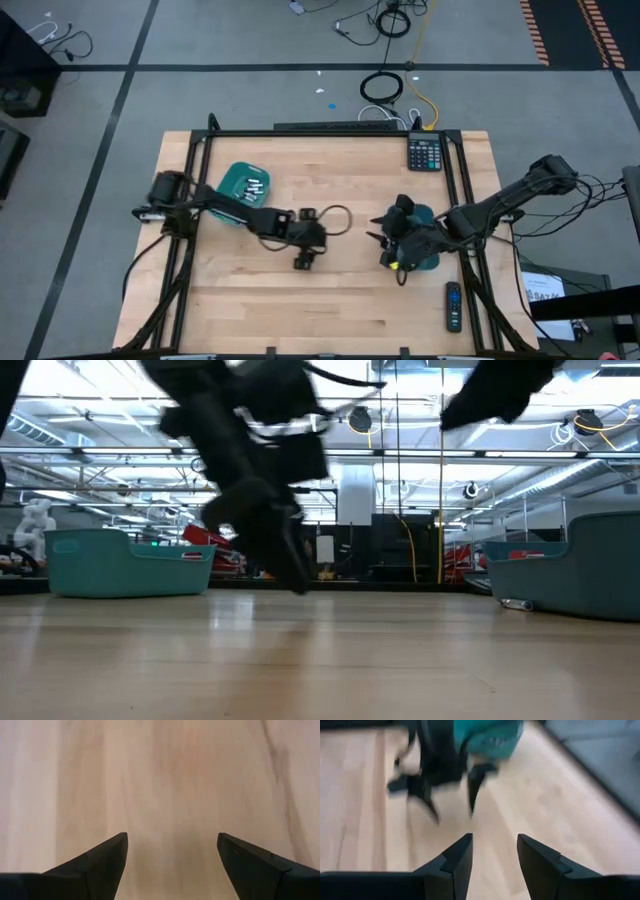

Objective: Sort batteries
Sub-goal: Put the silver battery into the green bin

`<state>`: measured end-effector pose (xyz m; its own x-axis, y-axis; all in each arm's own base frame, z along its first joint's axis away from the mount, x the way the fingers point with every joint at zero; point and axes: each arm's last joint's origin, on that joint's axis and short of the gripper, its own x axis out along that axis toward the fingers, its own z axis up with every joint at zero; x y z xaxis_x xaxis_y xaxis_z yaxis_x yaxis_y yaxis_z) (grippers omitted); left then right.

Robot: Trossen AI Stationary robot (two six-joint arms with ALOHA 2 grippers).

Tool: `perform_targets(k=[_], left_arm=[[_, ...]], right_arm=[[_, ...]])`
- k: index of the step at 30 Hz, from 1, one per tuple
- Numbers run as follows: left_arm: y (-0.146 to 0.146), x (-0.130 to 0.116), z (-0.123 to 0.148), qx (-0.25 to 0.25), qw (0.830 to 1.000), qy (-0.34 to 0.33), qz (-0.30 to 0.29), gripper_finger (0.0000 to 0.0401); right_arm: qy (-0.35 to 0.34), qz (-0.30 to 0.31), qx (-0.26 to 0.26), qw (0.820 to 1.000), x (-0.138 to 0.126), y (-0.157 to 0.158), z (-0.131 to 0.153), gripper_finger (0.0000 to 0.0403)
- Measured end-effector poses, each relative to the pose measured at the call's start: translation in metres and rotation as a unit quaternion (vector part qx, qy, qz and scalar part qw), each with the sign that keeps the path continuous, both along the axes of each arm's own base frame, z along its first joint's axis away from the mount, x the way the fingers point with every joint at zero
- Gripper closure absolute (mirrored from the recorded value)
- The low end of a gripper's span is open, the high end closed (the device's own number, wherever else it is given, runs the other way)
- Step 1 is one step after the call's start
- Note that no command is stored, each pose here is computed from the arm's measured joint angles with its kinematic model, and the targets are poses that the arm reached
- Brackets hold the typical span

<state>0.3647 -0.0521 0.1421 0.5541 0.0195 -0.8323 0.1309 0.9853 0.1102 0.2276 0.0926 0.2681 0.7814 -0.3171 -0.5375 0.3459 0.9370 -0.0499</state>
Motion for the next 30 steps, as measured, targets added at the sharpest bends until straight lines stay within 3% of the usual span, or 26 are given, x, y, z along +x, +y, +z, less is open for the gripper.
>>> perform_targets(k=[5, 9, 12, 17, 25, 30], left_arm=[[-0.003, -0.05, 0.006, 0.01, 0.997, -0.051, 0.053, 0.0084], [-0.008, -0.079, 0.023, -0.001, 0.987, -0.131, 0.093, 0.0084], [-0.012, -0.096, 0.035, -0.001, 0.977, -0.176, 0.116, 0.0084], [-0.025, -0.112, 0.044, 0.005, 0.968, -0.217, 0.125, 0.0084], [-0.04, -0.115, 0.047, 0.022, 0.961, -0.248, 0.123, 0.0084], [-0.042, -0.114, 0.049, 0.02, 0.958, -0.256, 0.124, 0.0084]], right_arm=[[0.077, 0.019, 0.061, 0.995, 0.02, -0.01, -0.013, 0.0257], [0.183, 0.019, 0.095, 0.978, 0.042, -0.026, -0.02, 0.0257], [0.269, 0.013, 0.086, 0.959, 0.058, -0.036, -0.022, 0.0257], [0.387, 0.055, 0.047, 0.919, 0.079, -0.038, -0.048, 0.0242], [0.545, 0.071, 0.068, 0.833, 0.084, -0.046, -0.104, 0.0167], [0.574, 0.088, 0.084, 0.81, 0.087, -0.049, -0.121, 0.0148]])
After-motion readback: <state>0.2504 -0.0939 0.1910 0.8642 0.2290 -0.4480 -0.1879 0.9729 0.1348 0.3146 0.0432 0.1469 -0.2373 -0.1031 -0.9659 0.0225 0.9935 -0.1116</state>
